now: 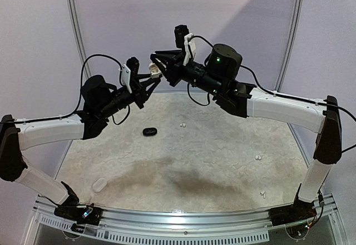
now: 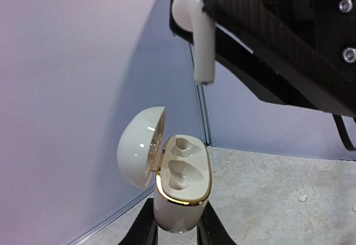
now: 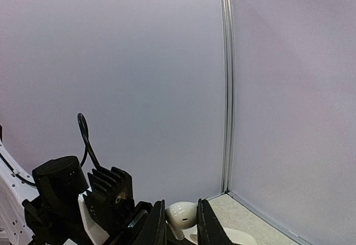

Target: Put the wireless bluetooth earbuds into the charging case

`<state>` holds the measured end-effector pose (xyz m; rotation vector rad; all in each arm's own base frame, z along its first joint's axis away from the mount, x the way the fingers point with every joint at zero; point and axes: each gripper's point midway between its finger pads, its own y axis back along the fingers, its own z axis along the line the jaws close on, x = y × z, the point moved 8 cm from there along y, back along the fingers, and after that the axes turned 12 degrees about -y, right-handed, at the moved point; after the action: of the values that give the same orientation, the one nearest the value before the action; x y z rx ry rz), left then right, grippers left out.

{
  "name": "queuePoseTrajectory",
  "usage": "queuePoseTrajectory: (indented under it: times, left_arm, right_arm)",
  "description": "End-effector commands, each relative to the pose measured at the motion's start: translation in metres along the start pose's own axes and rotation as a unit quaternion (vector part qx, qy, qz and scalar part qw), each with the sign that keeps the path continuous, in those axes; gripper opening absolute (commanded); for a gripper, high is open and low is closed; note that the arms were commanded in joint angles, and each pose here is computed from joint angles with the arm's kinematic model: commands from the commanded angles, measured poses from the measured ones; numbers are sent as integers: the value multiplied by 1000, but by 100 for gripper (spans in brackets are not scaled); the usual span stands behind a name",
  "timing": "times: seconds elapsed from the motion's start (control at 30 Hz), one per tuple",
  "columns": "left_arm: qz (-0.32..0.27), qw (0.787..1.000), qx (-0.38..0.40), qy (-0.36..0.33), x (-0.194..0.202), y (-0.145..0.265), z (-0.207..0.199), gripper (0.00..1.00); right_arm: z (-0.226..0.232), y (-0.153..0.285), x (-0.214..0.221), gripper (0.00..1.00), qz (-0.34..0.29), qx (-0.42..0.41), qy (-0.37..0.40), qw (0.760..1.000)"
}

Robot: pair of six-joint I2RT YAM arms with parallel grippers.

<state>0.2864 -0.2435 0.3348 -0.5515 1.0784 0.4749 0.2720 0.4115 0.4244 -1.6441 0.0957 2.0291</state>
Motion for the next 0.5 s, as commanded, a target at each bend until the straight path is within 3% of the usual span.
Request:
queuePoseTrajectory:
  times: [0.0, 0.47]
  left_arm:
    - [-23, 1000, -8, -5, -13, -3, 3, 0]
    - [-24, 1000, -10, -1, -14, -4, 4, 0]
  right_arm:
    - [-3, -4, 20, 0, 6, 4, 7, 1000]
    - [-16, -5, 49, 0, 42, 32, 16, 998]
